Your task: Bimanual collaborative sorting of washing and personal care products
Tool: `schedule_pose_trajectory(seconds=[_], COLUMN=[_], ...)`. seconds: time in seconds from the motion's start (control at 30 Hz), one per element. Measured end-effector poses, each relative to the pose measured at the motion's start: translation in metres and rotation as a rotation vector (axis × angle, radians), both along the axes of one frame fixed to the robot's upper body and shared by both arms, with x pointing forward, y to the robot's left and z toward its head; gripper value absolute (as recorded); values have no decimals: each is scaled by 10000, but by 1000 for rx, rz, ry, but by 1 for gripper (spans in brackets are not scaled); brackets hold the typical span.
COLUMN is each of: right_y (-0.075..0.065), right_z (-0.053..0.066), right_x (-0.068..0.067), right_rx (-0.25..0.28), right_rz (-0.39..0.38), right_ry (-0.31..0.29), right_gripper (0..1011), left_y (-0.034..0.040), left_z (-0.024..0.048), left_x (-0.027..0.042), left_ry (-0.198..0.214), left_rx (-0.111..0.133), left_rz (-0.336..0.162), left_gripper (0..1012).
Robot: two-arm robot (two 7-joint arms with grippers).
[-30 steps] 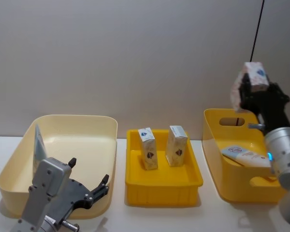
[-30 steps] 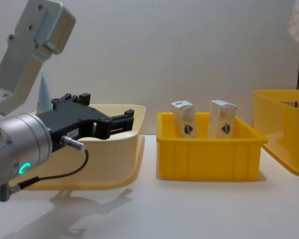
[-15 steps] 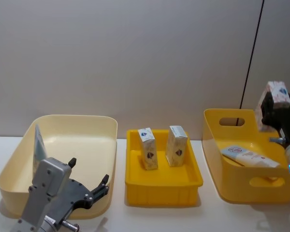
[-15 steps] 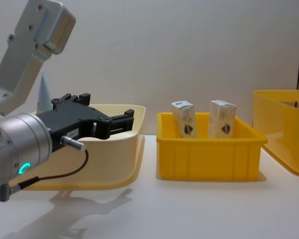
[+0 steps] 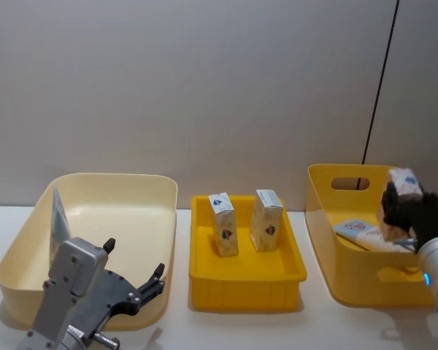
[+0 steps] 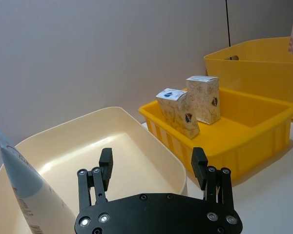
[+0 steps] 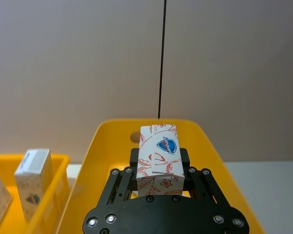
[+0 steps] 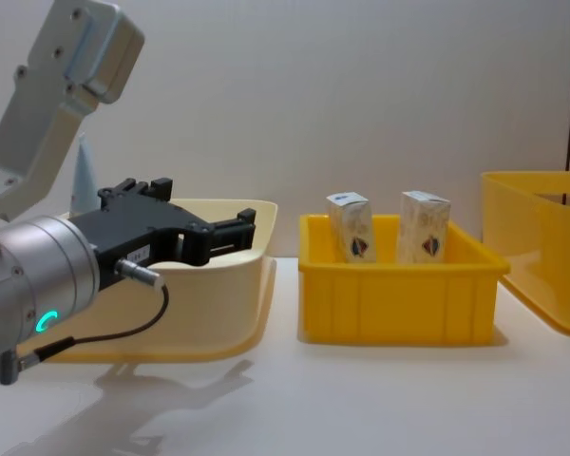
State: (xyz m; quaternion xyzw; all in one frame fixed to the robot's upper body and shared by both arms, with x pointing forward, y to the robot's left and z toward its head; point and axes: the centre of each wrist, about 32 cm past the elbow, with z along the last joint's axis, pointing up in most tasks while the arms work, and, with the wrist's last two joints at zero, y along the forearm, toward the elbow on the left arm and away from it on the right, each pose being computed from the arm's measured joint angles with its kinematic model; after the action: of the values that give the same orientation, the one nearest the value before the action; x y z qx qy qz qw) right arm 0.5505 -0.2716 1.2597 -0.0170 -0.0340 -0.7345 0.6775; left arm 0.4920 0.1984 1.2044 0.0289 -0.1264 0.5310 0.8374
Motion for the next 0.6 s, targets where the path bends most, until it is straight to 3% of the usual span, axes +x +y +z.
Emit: schedule_pose_trajectory(seconds=[0.33, 0.6], right_y=[58, 79], right_z=[-151, -210], right_x=[80, 107], right_rx=[-16, -22], right_rz=[0, -1], right_ry=[79, 109], right_gripper=[452, 716], left_y=[0, 0], left_z=[0, 0], left_x=[0, 0], left_ry=[0, 0], left_rx=[0, 0], left_rz=[0, 0], left_gripper=[1004, 1003])
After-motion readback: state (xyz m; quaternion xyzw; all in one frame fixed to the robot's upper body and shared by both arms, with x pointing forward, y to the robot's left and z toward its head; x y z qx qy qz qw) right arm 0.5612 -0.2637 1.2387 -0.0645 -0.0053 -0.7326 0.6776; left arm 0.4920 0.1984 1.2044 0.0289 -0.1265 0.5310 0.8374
